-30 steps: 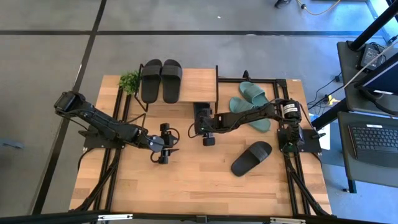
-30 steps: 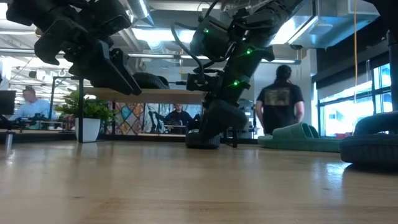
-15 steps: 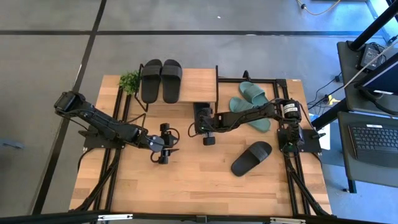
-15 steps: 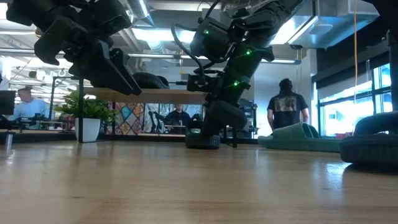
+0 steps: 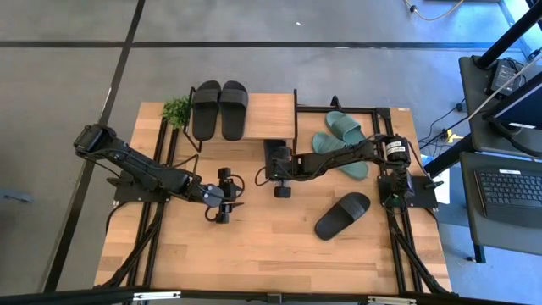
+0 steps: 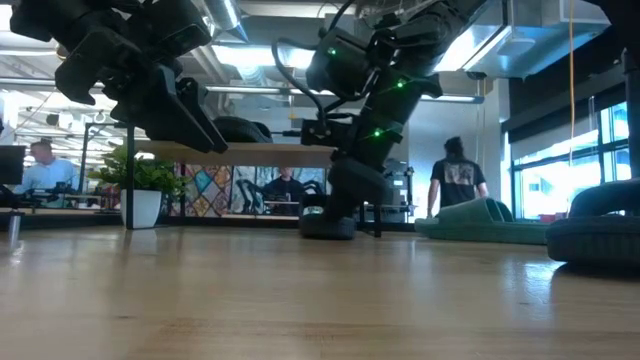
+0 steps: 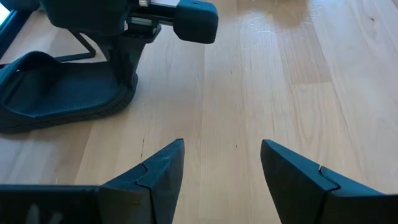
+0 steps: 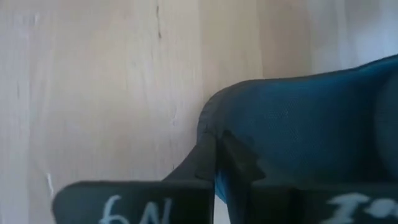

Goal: Pick and place slides into the shelf
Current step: Put the black slipper under the shelf

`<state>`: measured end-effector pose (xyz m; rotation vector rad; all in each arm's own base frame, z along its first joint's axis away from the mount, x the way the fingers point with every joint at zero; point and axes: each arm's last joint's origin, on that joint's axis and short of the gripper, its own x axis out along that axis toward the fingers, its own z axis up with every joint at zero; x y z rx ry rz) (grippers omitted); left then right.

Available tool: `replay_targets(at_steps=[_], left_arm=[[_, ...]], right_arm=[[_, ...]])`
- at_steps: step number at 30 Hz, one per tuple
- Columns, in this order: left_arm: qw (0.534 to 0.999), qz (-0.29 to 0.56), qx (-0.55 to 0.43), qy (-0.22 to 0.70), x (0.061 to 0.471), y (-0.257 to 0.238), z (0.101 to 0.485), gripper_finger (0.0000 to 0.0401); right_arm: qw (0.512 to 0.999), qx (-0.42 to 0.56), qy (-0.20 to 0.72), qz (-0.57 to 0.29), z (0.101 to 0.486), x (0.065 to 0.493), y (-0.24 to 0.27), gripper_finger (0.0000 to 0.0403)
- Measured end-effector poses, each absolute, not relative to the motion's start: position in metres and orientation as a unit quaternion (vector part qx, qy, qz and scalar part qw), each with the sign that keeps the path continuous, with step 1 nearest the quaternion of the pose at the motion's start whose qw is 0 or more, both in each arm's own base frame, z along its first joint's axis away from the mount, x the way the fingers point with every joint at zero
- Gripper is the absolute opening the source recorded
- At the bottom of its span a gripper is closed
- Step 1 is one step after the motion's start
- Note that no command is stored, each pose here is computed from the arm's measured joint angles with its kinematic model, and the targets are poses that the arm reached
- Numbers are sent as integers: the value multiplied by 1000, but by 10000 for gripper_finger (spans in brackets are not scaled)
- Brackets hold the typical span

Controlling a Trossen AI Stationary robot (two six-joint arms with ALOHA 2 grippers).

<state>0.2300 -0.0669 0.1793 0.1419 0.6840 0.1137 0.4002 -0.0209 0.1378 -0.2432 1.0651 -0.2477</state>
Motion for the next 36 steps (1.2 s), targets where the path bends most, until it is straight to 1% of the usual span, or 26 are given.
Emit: replay_targets(at_steps=[7, 20, 32, 36], left_arm=[[938, 56, 69, 335, 230, -67, 179, 204], [938, 56, 69, 335, 230, -67, 179, 204], [938, 56, 69, 335, 230, -67, 179, 204], [938, 56, 69, 335, 230, -67, 179, 204]], right_arm=[[833, -120, 514, -169, 137, 397, -18, 9], [818, -121, 536, -169, 135, 392, -18, 9], [807, -135, 539, -200, 135, 390, -28, 12], [805, -148, 540, -197, 135, 390, -29, 13]])
